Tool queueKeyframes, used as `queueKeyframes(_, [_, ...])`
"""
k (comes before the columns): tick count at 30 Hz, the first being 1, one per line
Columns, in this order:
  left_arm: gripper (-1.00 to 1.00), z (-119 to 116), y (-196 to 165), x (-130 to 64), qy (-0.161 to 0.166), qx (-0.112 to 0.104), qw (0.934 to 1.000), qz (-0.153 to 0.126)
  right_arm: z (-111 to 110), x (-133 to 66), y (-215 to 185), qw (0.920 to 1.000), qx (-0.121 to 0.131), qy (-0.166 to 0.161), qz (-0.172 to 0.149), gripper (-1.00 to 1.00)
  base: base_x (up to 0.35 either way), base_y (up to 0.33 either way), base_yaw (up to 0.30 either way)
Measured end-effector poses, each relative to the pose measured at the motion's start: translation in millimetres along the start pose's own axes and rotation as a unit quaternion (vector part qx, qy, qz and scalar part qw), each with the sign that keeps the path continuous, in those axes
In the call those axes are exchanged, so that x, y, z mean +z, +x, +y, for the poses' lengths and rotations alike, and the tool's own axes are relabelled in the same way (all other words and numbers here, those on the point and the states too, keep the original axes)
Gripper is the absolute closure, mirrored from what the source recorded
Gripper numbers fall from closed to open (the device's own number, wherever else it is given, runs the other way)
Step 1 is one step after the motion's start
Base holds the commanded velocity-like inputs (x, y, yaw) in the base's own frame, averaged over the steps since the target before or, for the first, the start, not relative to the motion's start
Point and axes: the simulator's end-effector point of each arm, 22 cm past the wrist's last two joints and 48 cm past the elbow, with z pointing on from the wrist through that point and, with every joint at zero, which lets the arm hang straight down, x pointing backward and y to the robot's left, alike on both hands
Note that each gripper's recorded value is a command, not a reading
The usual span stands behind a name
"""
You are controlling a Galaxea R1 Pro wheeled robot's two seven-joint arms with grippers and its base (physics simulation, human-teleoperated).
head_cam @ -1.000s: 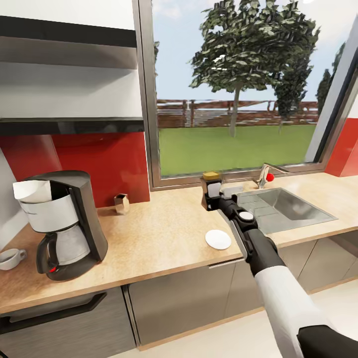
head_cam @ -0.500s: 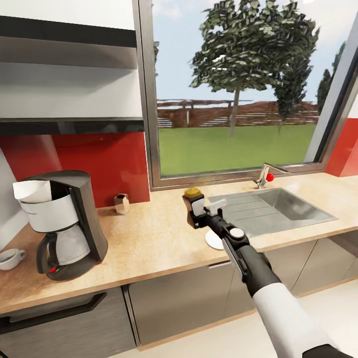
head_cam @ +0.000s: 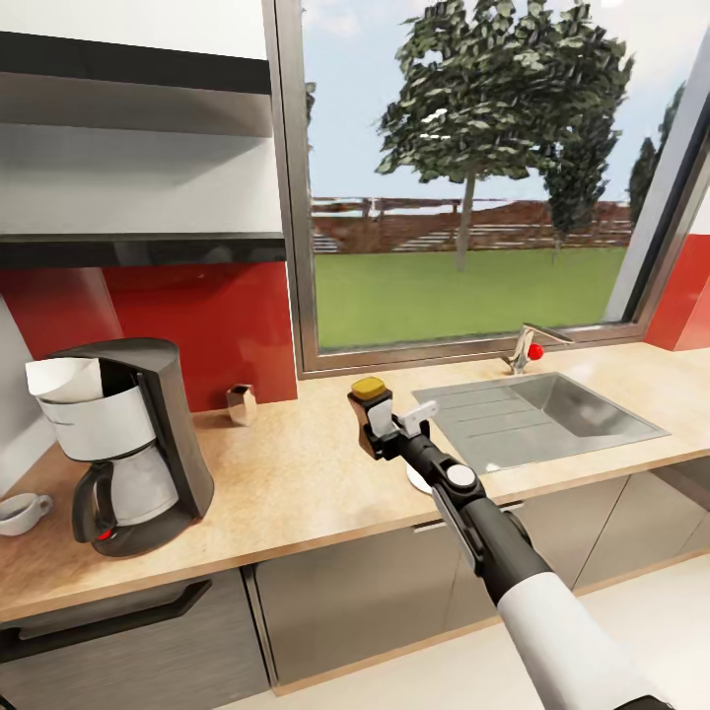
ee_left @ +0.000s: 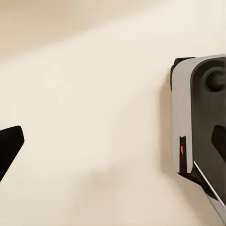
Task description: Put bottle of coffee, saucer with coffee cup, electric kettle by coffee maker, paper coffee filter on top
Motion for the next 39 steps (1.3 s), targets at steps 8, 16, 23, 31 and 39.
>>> queueKeyframes(8, [-1.0,0.0,-0.6,0.1,0.0,0.0,1.0,-0.001,-1.2,-0.3,3.1,1.0,0.0,0.0,0.003,1.0,0.0,0.0,0.0])
queueKeyframes(16, [-1.0,0.9,-0.2,0.1,-0.002,-0.002,1.0,0.0,-2.4,-0.6,1.9,1.0,0.0,0.001,0.001,1.0,0.0,0.0,0.168])
queueKeyframes(23, [-1.0,19.1,-0.2,-0.7,-0.044,-0.006,0.999,0.0,-2.4,-0.6,1.7,1.0,0.0,0.001,0.001,1.0,0.0,0.0,0.274])
queueKeyframes(31, [-1.0,27.0,0.1,-1.6,-0.063,-0.008,0.998,0.0,-3.5,-0.8,1.5,1.0,-0.001,0.002,0.001,1.0,0.0,0.0,0.256])
queueKeyframes(39, [-1.0,26.6,-0.6,-1.3,-0.063,-0.008,0.998,-0.001,-5.0,-1.2,0.9,1.0,-0.001,0.003,0.0,1.0,0.0,0.0,0.052])
